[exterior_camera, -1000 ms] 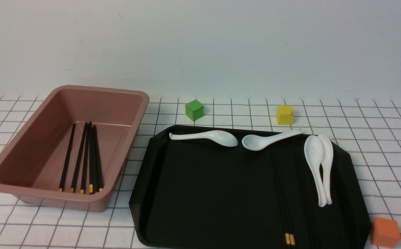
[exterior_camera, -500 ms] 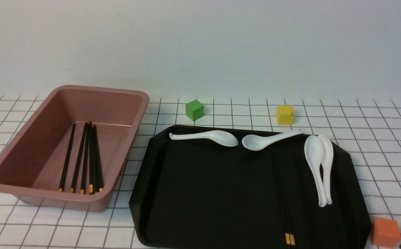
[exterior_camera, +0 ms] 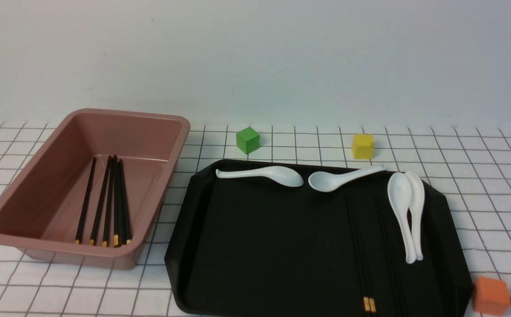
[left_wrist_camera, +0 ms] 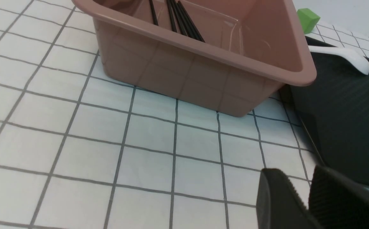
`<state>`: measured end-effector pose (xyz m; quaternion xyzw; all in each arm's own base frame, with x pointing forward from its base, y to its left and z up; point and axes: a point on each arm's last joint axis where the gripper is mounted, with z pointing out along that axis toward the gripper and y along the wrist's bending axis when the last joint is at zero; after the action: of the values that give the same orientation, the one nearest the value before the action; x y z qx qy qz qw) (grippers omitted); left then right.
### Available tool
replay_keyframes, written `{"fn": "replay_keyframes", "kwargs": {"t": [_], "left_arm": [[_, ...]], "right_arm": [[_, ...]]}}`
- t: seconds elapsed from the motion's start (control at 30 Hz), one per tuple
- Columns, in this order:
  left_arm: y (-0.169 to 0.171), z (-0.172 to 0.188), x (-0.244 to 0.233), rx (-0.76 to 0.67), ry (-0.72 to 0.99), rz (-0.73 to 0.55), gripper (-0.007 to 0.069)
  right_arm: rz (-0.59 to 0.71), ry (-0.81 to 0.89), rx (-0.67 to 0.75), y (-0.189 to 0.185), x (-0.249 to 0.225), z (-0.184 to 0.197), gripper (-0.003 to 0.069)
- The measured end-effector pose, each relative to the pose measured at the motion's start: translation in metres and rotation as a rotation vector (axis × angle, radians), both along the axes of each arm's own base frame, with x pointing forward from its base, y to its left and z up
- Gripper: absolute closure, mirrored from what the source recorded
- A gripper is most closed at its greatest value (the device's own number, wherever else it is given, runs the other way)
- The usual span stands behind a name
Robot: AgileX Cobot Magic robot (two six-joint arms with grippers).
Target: On white black tablecloth take chopsticks from black tray and put them in box.
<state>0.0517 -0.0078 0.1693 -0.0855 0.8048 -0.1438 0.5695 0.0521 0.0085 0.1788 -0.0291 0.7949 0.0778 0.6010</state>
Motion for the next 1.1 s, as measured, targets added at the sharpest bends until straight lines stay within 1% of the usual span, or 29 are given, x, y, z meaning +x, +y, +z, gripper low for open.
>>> {"fn": "replay_keyframes", "kwargs": {"t": [0.1, 0.2, 0.53, 0.7, 1.1], "left_arm": [[0.0, 0.0, 0.0, 0.0, 0.0, 0.0, 0.0446], [0.0, 0.0, 0.0, 0.0, 0.0, 0.0, 0.0442], [0.0, 0.0, 0.0, 0.0, 0.0, 0.0, 0.0438], [0.0, 0.0, 0.0, 0.0, 0.0, 0.0, 0.0438], [0.0, 0.0, 0.0, 0.0, 0.0, 0.0, 0.0438]], "right_arm": [[-0.057, 0.039, -0.004, -0.0031, -0.0006, -0.0037, 0.0599], [-0.084, 0.042, -0.007, -0.0046, -0.0005, -0.0043, 0.0595], [-0.132, 0.03, -0.005, -0.007, 0.0001, -0.0036, 0.0578], [-0.19, 0.03, -0.004, -0.01, 0.0001, -0.0036, 0.0571], [-0.193, 0.03, -0.001, -0.0102, 0.0001, -0.0036, 0.0555]]}}
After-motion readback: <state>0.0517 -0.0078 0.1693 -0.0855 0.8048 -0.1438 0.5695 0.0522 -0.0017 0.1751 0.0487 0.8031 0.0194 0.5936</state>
